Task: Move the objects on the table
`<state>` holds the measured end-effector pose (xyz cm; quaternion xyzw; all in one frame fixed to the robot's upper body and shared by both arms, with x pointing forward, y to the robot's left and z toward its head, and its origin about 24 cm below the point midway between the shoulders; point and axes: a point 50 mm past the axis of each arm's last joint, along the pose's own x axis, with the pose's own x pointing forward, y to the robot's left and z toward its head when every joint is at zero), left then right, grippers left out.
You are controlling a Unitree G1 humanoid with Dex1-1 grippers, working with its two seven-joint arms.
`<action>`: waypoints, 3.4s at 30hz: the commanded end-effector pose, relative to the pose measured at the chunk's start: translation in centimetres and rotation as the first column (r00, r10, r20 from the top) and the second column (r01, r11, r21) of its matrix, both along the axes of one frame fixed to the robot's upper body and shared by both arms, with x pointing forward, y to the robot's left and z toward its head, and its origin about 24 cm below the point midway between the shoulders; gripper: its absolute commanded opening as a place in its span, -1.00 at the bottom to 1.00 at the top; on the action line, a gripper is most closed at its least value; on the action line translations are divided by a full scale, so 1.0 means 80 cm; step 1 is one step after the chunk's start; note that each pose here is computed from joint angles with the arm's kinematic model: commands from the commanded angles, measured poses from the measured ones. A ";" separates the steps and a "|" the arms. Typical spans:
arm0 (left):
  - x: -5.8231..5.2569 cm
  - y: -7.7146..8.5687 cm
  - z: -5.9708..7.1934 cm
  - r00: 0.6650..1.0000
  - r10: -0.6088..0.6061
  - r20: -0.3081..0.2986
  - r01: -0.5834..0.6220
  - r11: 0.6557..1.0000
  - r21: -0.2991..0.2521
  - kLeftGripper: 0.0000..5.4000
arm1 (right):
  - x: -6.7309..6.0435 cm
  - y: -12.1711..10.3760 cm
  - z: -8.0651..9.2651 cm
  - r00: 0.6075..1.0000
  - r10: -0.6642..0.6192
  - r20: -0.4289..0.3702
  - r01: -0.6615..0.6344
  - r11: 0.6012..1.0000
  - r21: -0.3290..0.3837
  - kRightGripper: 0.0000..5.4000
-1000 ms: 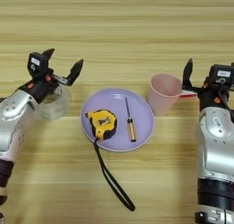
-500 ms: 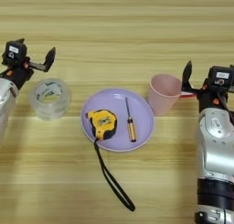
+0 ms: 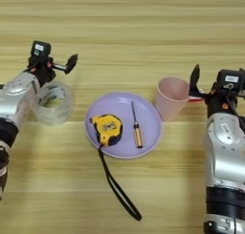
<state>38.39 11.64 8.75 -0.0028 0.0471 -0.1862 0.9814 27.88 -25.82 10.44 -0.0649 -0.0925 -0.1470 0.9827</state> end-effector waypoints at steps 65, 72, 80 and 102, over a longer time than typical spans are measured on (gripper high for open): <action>-0.070 0.059 -0.124 0.947 -0.064 -0.315 0.159 0.945 0.286 0.99 | 0.005 0.011 0.003 1.000 0.012 0.003 -0.012 1.000 0.005 1.00; -0.080 0.068 -0.122 0.947 -0.058 -0.315 0.148 0.951 0.271 0.99 | 0.007 0.012 0.002 1.000 0.012 0.003 -0.012 1.000 0.004 1.00; -0.100 0.061 -0.125 0.941 -0.069 -0.330 0.151 0.961 0.231 0.99 | 0.008 0.014 0.002 1.000 0.015 0.002 -0.015 1.000 0.002 1.00; -0.075 0.044 -0.046 0.983 -0.106 -0.150 0.127 0.982 0.139 0.99 | 0.008 0.018 0.002 1.000 0.012 0.001 -0.012 1.000 0.003 1.00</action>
